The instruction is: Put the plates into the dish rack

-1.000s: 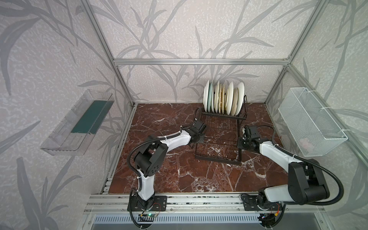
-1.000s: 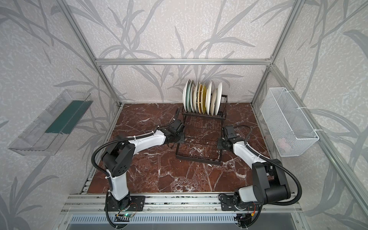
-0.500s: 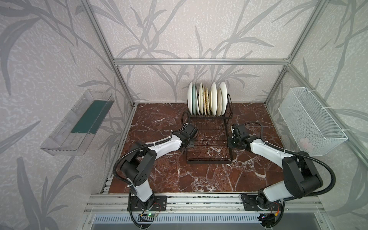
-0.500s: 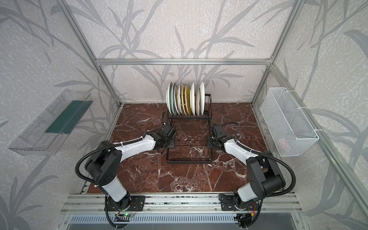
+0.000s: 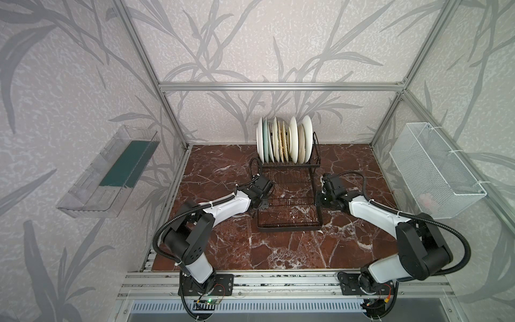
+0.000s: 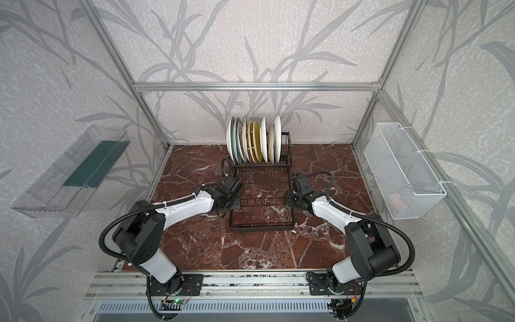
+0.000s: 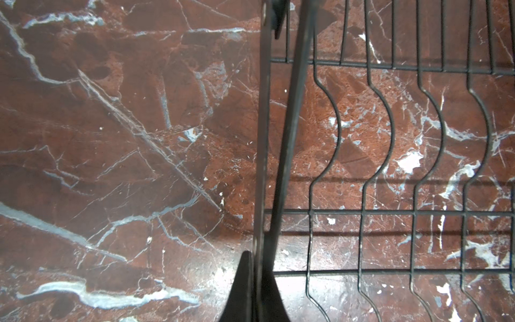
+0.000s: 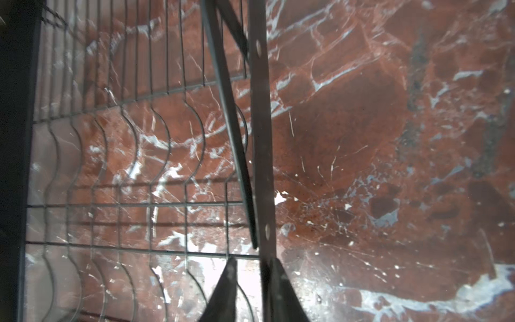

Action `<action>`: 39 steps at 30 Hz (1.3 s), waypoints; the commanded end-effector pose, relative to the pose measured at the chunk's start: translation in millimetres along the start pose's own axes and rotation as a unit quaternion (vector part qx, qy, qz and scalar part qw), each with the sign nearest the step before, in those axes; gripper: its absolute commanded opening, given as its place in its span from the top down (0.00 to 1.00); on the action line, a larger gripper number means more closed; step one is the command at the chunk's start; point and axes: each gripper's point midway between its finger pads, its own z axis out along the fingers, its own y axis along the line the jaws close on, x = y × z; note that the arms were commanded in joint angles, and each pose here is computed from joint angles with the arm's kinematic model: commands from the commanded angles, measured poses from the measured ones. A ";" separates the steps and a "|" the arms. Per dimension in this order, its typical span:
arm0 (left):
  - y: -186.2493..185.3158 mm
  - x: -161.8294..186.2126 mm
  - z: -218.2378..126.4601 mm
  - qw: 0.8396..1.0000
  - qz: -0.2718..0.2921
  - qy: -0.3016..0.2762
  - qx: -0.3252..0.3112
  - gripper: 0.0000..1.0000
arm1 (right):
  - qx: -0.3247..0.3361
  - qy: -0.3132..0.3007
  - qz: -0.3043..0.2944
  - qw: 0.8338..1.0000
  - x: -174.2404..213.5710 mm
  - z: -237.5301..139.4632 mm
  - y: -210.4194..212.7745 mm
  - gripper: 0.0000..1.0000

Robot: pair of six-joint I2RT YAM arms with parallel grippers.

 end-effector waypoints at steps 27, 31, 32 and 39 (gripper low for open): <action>105.0 -135.8 -201.0 0.933 -0.138 -0.330 0.023 0.01 | 0.082 -0.326 0.017 0.942 -151.0 -180.5 -52.8 0.01; 174.3 -132.7 -183.1 0.875 -0.211 -0.424 -0.101 0.01 | 0.077 -0.400 -0.004 0.913 -164.0 -165.5 -91.2 0.01; 185.7 -129.5 -178.0 0.858 -0.214 -0.450 -0.127 0.01 | 0.084 -0.416 -0.022 0.905 -162.0 -160.5 -95.8 0.01; 228.3 -91.8 -119.1 0.850 -0.163 -0.421 -0.270 0.01 | 0.148 -0.385 -0.066 0.909 -116.8 -105.5 -134.0 0.01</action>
